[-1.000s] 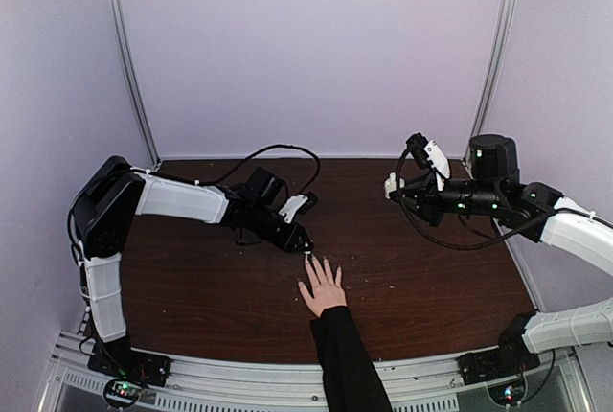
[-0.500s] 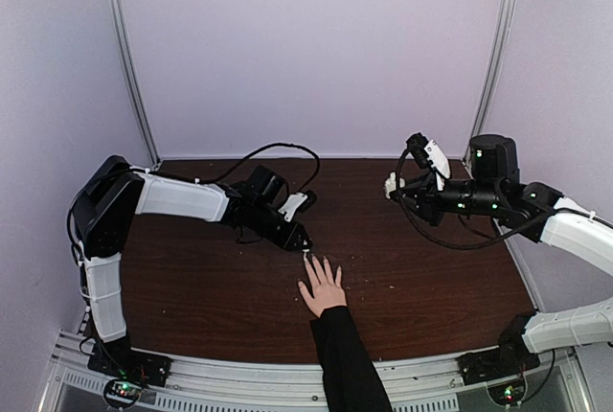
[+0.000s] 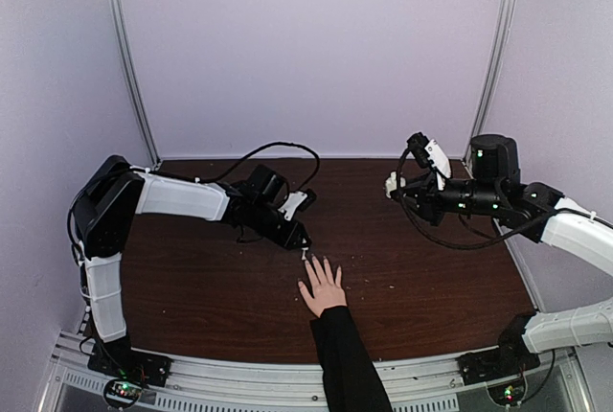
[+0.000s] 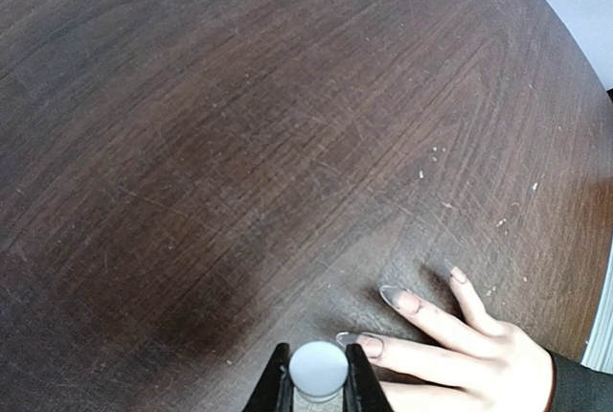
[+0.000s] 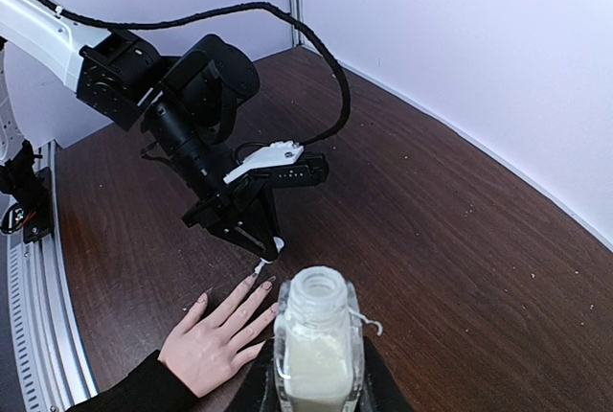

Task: Paint the nails
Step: Close the nail polish bottle cap on the nail polish bottle.

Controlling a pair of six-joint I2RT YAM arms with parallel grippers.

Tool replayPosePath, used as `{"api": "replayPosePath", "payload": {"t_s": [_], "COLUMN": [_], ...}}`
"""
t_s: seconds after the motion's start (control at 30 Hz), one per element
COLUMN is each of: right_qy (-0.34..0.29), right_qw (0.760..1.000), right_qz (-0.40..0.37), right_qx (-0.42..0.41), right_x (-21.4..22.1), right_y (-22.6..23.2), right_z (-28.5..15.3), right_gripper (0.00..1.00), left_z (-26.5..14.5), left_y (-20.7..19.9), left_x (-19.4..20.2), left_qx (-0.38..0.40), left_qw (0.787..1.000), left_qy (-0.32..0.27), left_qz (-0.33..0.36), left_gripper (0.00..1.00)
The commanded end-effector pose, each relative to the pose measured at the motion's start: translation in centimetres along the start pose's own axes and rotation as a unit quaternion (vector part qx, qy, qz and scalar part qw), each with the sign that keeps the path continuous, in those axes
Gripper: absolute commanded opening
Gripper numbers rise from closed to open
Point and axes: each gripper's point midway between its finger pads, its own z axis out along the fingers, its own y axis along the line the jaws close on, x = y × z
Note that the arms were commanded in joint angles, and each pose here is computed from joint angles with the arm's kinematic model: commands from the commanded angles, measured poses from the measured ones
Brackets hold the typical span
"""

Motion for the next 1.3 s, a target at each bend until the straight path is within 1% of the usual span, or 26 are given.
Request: {"api": "replayPosePath", "payload": {"t_s": [0.0, 0.27, 0.5, 0.63, 0.87, 1.07, 1.27], "right_qy": [-0.013, -0.017, -0.026, -0.031, -0.053, -0.082, -0.114], "right_qw": [1.0, 1.0, 1.0, 0.999, 0.998, 0.995, 0.989], "right_qz": [-0.008, -0.01, -0.014, -0.015, -0.021, -0.028, -0.033], "right_qx": [0.01, 0.011, 0.01, 0.003, -0.018, -0.05, -0.084], "right_x": [-0.5, -0.9, -1.7, -2.4, -4.2, -6.5, -8.5], "right_y": [-0.3, -0.2, 0.0, 0.4, 1.4, 2.8, 4.5], "right_z": [-0.5, -0.9, -1.7, -2.2, -3.1, -3.6, -3.7], "right_gripper": [0.0, 0.0, 0.0, 0.0, 0.0, 0.0, 0.0], "left_z": [-1.9, -3.7, -7.0, -9.9, -16.6, -21.6, -25.4], "left_y": [-0.1, -0.2, -1.5, -2.8, -6.0, -8.8, -11.4], "left_x": [-2.6, -3.7, -5.8, -7.4, -10.5, -11.5, -11.6], "left_qx": [-0.014, -0.025, -0.023, -0.023, -0.013, 0.007, 0.035], "left_qw": [0.999, 0.998, 0.993, 0.988, 0.971, 0.957, 0.945], "left_qy": [-0.036, -0.061, -0.108, -0.143, -0.214, -0.26, -0.295], "left_qz": [0.019, 0.021, 0.038, 0.059, 0.105, 0.129, 0.137], "left_gripper": [0.0, 0.0, 0.0, 0.0, 0.0, 0.0, 0.0]}}
